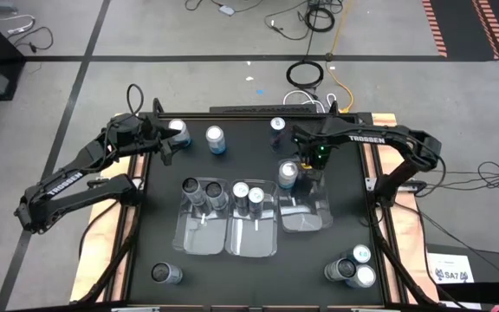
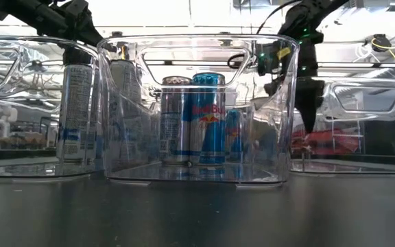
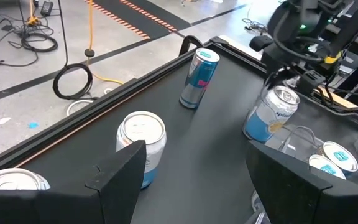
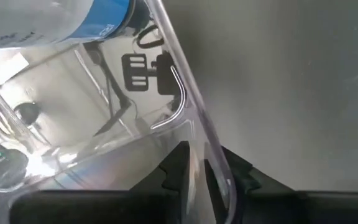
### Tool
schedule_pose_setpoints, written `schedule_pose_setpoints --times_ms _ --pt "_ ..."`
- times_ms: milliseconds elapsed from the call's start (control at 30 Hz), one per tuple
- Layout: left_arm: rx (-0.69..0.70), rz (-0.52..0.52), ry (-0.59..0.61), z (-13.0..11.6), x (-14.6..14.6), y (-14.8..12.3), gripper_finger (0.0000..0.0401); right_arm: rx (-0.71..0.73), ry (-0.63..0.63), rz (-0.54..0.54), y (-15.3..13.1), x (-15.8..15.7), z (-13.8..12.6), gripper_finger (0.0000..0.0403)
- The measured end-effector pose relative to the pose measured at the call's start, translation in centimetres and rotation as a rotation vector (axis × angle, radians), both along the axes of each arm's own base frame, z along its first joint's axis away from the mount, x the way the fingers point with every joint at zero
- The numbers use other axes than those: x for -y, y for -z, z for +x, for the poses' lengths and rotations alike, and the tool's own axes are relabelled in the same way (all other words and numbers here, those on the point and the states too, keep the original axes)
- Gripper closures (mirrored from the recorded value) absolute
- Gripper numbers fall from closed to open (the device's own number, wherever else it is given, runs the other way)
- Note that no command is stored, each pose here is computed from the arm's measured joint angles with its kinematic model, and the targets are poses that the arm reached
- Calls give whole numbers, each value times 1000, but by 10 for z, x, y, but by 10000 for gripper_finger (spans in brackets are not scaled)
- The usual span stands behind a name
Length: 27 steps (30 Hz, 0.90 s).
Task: Sort soda cans
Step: Adjust the right transparent bin
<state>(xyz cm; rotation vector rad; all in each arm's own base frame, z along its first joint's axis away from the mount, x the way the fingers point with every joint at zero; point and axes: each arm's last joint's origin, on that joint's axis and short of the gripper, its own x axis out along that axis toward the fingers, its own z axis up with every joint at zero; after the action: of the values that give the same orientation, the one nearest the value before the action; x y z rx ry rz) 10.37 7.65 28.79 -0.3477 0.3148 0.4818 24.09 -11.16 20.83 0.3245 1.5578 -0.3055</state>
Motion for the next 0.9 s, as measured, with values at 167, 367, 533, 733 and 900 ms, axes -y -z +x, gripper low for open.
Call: schedule_pose_setpoints --times_ms 167,367,533,733,900 --pt "0 0 0 0 0 0 117 1 18 -1 -2 -14 -5 370" --pt "0 0 1 0 0 0 117 -14 35 5 -3 -30 -8 386" --pt "0 0 1 0 0 0 117 -20 34 5 -6 -41 -11 389" --pt "0 0 0 0 0 0 117 -49 61 7 -11 -51 -16 390" --pt "0 0 0 0 0 0 117 -48 101 2 -13 -56 -16 390"
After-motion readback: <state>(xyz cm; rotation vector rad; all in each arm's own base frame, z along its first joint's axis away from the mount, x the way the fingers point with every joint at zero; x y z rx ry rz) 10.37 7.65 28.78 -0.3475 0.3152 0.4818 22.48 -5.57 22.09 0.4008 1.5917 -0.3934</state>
